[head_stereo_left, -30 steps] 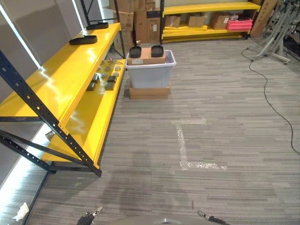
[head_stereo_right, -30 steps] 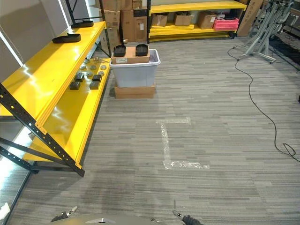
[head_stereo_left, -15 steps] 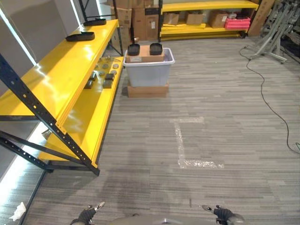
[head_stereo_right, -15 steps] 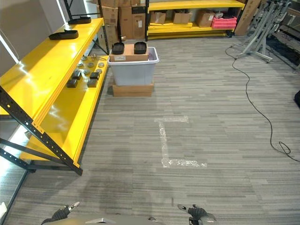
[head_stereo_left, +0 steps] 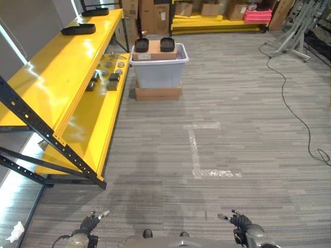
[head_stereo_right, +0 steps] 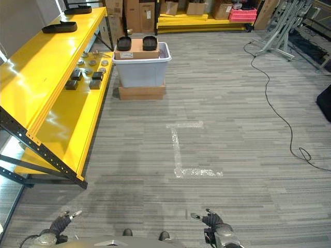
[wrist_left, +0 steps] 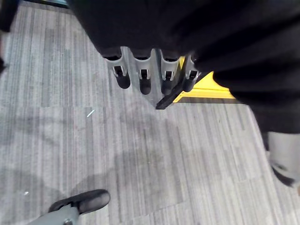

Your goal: Move parts from the plastic box to the shelf.

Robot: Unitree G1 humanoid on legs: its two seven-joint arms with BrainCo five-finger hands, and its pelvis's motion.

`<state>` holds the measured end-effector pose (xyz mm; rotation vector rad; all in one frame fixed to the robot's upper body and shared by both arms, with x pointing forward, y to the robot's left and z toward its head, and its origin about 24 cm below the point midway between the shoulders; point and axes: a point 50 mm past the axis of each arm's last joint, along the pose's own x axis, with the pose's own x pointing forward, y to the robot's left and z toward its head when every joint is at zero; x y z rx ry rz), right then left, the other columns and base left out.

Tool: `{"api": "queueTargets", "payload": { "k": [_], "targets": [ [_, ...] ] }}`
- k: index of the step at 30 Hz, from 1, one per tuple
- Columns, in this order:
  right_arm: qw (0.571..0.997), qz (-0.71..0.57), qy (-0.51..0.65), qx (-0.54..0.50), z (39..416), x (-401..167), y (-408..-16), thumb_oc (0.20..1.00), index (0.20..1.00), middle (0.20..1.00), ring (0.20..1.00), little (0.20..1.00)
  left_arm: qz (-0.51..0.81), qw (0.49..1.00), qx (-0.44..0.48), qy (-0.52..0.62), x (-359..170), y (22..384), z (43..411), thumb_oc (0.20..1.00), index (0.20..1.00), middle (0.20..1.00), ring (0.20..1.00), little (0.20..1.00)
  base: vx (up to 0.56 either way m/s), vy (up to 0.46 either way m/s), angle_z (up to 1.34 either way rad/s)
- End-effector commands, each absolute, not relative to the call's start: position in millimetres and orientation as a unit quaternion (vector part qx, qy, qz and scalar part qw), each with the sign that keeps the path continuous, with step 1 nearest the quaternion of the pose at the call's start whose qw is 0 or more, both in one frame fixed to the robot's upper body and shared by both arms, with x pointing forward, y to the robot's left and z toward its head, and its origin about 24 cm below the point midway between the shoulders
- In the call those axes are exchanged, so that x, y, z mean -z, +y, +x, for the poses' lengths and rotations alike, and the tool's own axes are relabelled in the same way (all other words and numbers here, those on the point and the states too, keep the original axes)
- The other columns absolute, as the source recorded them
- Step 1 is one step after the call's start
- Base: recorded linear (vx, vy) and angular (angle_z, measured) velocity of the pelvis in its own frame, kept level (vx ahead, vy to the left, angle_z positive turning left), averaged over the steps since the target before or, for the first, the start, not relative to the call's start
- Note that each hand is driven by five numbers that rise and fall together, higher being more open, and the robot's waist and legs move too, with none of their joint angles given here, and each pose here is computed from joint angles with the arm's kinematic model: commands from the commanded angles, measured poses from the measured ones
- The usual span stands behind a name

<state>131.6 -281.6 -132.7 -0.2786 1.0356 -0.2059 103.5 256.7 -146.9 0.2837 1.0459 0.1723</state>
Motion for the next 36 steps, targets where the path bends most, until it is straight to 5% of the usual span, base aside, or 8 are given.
{"api": "queueTargets", "payload": {
  "k": [1, 7, 24, 36],
  "targets": [
    [0.85, -0.146, 0.496, 0.098, 131.9, 134.0, -281.7, 1.0, 1.0, 1.0, 1.0, 1.0, 0.152, 0.856, -0.114, 0.481, 139.4, 274.5, 114.6, 1.0, 1.0, 1.0, 1.0, 1.0, 0.02, 0.044, 0.0],
    [0.846, -0.077, 0.509, 0.14, 123.9, 141.3, -273.0, 1.0, 1.0, 1.0, 1.0, 1.0, 0.14, 0.872, -0.145, 0.445, 133.3, 274.1, 127.2, 1.0, 1.0, 1.0, 1.0, 1.0, 0.01, 0.063, -0.04],
    [0.872, -0.12, 0.474, 0.031, 159.2, 138.9, -231.6, 1.0, 1.0, 1.0, 1.0, 1.0, 0.159, 0.87, -0.11, 0.453, 136.0, 264.1, 133.0, 1.0, 1.0, 1.0, 1.0, 1.0, 0.04, 0.046, -0.09],
    [0.862, -0.109, 0.49, 0.066, 138.3, 141.9, -248.7, 1.0, 1.0, 1.0, 1.0, 1.0, 0.09, 0.866, -0.122, 0.476, 148.6, 236.7, 123.7, 1.0, 1.0, 1.0, 1.0, 1.0, 0.27, -0.165, 0.12]
  ]
}}
